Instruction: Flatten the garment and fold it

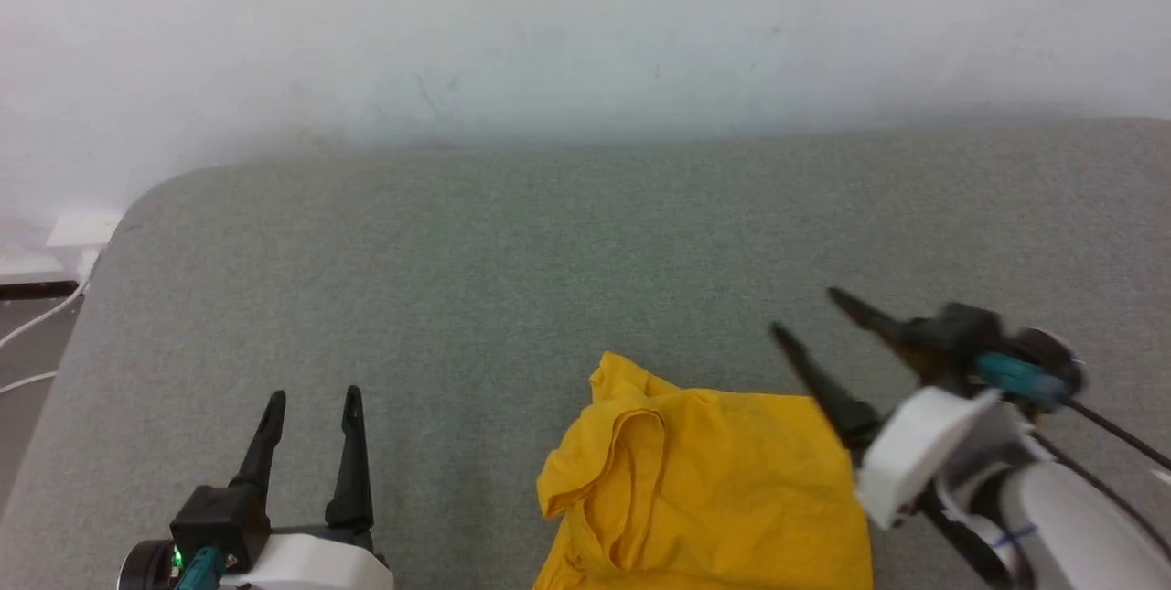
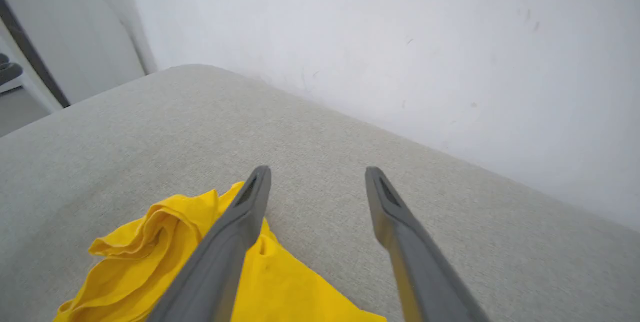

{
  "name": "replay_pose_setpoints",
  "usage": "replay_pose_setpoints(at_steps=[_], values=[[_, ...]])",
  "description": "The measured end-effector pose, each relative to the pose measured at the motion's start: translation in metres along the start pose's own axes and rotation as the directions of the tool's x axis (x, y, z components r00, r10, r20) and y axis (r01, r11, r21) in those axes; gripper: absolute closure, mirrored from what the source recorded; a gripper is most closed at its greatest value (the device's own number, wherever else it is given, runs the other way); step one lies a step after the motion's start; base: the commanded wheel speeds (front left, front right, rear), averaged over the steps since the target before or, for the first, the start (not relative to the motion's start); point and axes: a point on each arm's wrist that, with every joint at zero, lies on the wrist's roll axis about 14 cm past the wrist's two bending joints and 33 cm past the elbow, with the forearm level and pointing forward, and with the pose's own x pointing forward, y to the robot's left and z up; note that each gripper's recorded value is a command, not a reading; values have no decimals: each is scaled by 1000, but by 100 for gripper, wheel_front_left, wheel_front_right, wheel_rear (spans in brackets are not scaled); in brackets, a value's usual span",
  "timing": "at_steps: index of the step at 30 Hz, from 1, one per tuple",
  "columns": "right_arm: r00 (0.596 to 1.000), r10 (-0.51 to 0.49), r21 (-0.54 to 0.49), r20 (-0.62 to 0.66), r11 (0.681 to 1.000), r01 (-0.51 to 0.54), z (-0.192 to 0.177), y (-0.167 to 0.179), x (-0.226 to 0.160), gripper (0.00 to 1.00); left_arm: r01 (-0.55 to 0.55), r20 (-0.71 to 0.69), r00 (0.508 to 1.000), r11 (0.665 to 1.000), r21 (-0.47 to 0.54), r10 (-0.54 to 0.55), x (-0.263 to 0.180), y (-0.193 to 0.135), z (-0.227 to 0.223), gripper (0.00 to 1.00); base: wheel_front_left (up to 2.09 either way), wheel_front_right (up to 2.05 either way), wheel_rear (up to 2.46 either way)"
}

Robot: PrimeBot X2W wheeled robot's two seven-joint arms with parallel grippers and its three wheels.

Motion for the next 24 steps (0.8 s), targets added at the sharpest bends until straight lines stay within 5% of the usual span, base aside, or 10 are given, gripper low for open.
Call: replay_pose_setpoints(at_steps=[9, 15, 20, 24], values=[[917, -360, 106, 170, 932, 347, 15, -80, -73, 0, -6, -1, 1000, 1000, -8, 6, 7, -1, -1, 0, 0, 0, 0], [854, -492, 179, 169, 868, 464, 10, -111, -101, 0, -21, -6, 1000, 1000, -15, 21, 9, 2, -4, 0, 0, 0, 0], [814, -580, 324, -38, 763, 559, -34, -148, -122, 0, -49, -15, 999, 999, -14, 49, 9, 10, -7, 0, 0, 0, 0], [812, -506, 470, -290, 664, 581, -87, -150, -129, 0, -74, -12, 997, 997, -13, 73, 9, 17, -6, 0, 0, 0, 0]])
